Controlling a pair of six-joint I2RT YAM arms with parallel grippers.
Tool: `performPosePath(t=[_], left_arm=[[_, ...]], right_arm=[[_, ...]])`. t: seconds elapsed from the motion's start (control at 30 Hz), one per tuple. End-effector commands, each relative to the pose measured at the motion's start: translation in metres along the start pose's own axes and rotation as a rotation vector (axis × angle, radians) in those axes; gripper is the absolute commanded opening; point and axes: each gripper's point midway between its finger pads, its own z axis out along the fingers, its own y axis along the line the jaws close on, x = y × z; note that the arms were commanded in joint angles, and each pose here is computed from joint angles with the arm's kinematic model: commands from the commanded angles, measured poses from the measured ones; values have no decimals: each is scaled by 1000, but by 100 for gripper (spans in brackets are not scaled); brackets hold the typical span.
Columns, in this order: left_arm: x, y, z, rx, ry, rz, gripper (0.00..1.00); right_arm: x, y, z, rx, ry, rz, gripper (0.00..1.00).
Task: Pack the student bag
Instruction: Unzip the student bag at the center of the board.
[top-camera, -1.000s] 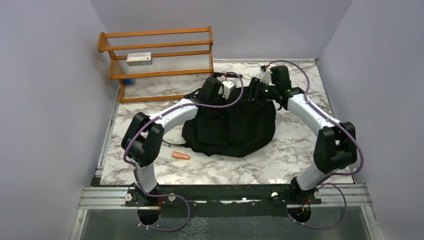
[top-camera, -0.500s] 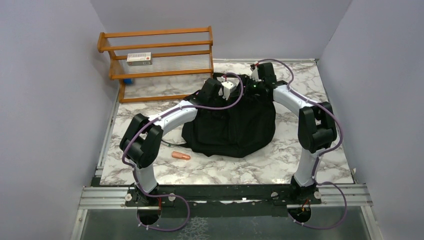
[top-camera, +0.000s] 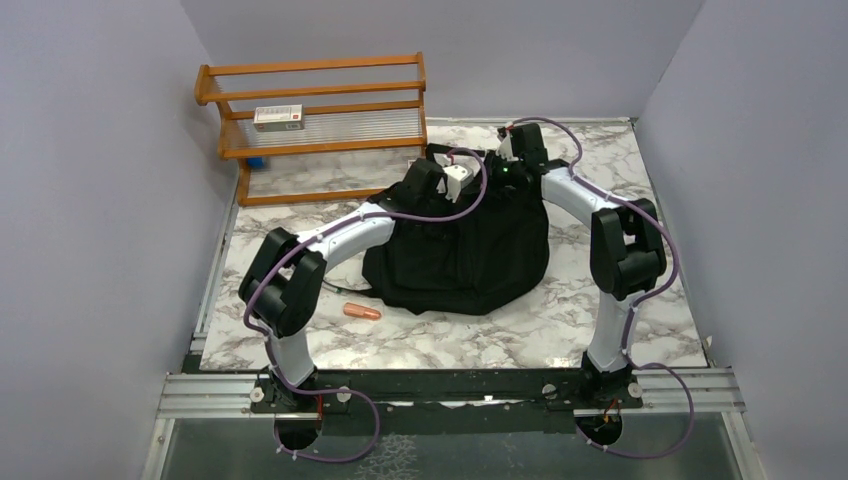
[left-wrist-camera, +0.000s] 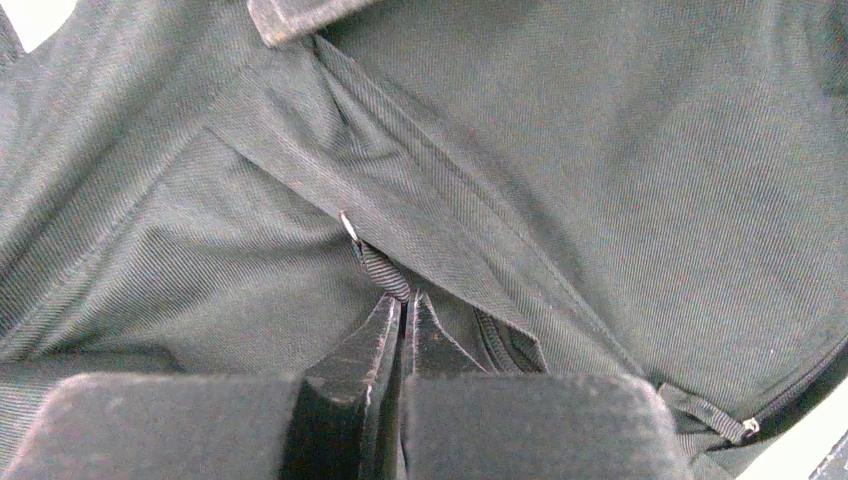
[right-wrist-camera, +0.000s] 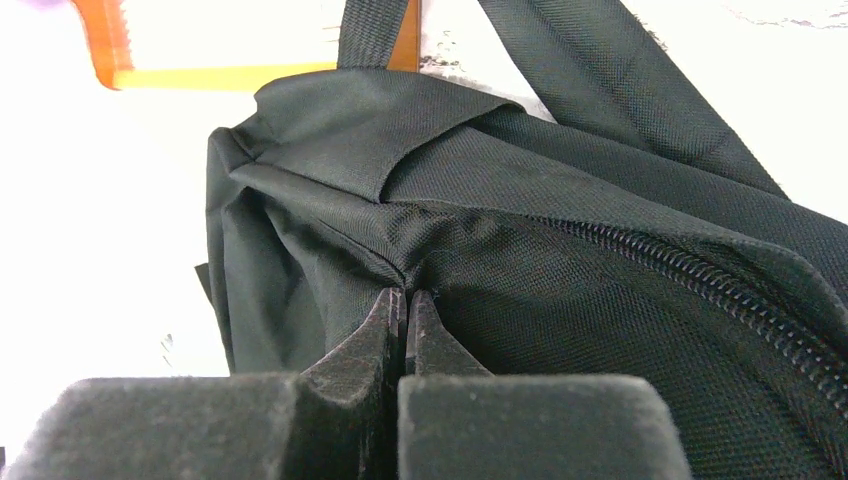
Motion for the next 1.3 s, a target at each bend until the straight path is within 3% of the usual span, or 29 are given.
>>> performPosePath(t=[0.0,1.27], left_arm=[[8,-28,-15,88,14,2,0],[118,-150,-75,264,193,-31,0]], right_arm=[[-19,4,10,-15,-87,1,0],[-50,-27,13,-6,-175,98,1]])
